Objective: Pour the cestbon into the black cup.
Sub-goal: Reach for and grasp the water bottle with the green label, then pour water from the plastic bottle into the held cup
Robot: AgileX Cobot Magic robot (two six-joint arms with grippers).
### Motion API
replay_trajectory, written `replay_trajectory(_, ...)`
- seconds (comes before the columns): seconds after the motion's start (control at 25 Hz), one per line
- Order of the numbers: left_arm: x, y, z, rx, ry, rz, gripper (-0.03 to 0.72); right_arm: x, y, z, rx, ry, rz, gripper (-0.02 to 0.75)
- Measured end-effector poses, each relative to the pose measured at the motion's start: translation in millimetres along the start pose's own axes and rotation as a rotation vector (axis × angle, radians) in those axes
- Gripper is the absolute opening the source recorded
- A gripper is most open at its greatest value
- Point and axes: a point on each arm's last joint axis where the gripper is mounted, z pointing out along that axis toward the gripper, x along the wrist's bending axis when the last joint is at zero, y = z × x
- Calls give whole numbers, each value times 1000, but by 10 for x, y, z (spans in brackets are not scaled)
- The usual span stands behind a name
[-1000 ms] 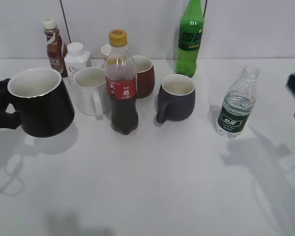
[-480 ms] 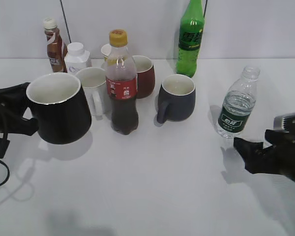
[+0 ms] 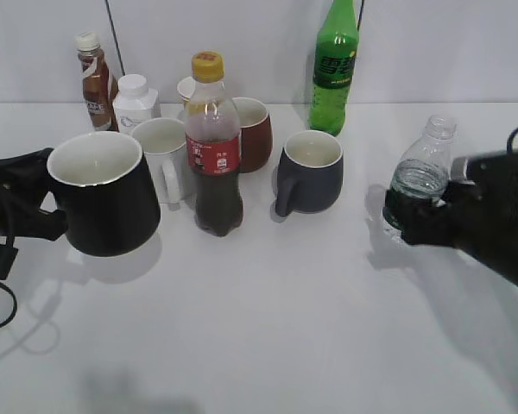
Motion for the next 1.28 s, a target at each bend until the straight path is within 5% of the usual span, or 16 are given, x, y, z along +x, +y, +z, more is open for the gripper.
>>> replay_trajectory(0.12,0,-4,0,5,0,0,55,-32,42,182,-38,8,22,645)
replay_trajectory(0.24,0,-24,0,27,0,0,55,-44,42,264,-47,12,23,489)
replay_trajectory(0.68,-179,-44,-15,95,-26,-10,55,109,228,-194,-48,38,-62,487)
replay_trajectory(1.28,-581,36,-178,205,-63,5,55,997,644,-535,3,192,-463,487)
